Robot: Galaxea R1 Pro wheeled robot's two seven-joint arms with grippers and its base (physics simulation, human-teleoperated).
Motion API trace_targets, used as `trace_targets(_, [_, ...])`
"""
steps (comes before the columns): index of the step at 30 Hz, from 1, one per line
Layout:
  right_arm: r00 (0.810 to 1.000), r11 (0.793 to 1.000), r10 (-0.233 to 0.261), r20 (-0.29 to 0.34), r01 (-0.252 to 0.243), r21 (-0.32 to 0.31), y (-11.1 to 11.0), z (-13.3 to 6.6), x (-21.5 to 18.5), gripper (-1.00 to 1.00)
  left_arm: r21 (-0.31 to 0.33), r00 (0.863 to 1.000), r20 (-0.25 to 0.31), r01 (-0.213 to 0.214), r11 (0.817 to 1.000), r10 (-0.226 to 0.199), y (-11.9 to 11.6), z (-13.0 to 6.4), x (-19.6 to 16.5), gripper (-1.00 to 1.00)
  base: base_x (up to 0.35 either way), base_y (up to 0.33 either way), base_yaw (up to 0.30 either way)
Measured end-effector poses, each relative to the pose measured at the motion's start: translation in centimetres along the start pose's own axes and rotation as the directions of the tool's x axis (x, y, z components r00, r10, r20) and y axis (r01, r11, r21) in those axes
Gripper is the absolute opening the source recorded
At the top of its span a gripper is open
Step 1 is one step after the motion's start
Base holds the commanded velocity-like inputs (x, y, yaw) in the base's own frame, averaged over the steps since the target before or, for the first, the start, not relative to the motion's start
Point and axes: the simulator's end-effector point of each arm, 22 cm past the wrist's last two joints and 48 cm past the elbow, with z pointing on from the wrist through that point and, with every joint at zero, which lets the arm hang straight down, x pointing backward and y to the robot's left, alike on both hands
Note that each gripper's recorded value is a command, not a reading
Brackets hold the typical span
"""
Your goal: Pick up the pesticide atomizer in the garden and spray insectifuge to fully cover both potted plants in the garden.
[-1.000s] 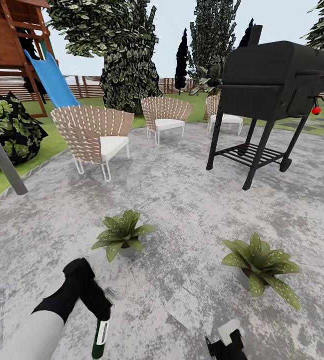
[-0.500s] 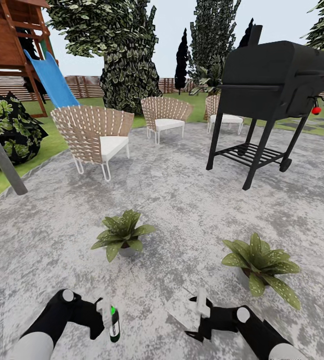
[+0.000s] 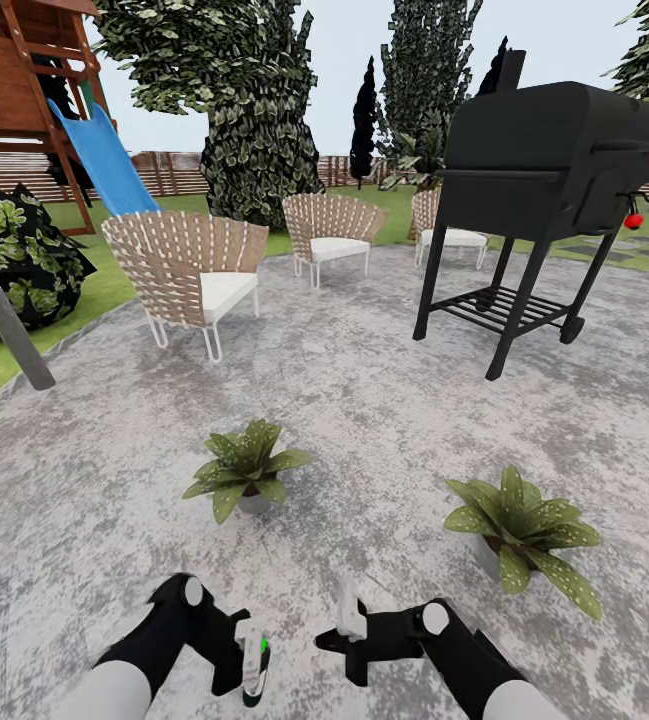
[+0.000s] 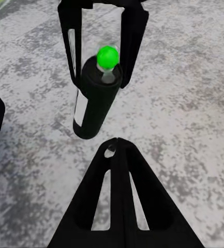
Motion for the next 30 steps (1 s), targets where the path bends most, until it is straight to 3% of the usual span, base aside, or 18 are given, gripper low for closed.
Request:
trace_targets(10, [1.000,1.000,0.000,0.003,0.000,0.001,0.0,0.1,-0.2,-1.00,0.026,0.999,0.024,-0.038,0.999,0.038,-0.8,0.6,-1.7,-1.00,0.000,0.000,0.000])
trace_targets(16, [1.000,1.000,0.001,0.001,-0.001,0.001,0.0,0.1,-0.1,-1.00,0.057,0.996,0.067,-0.067,0.996,0.064,-1.9,1.9,-4.8,-1.00,0.000,0.000,0.000])
trace_targets(30, [1.000,1.000,0.001,0.000,-0.001,0.000,0.0,0.1,0.0,-1.00,0.061,0.991,0.113,-0.080,0.995,0.073,-2.4,2.7,-7.8,-1.00,0.000,0.000,0.000])
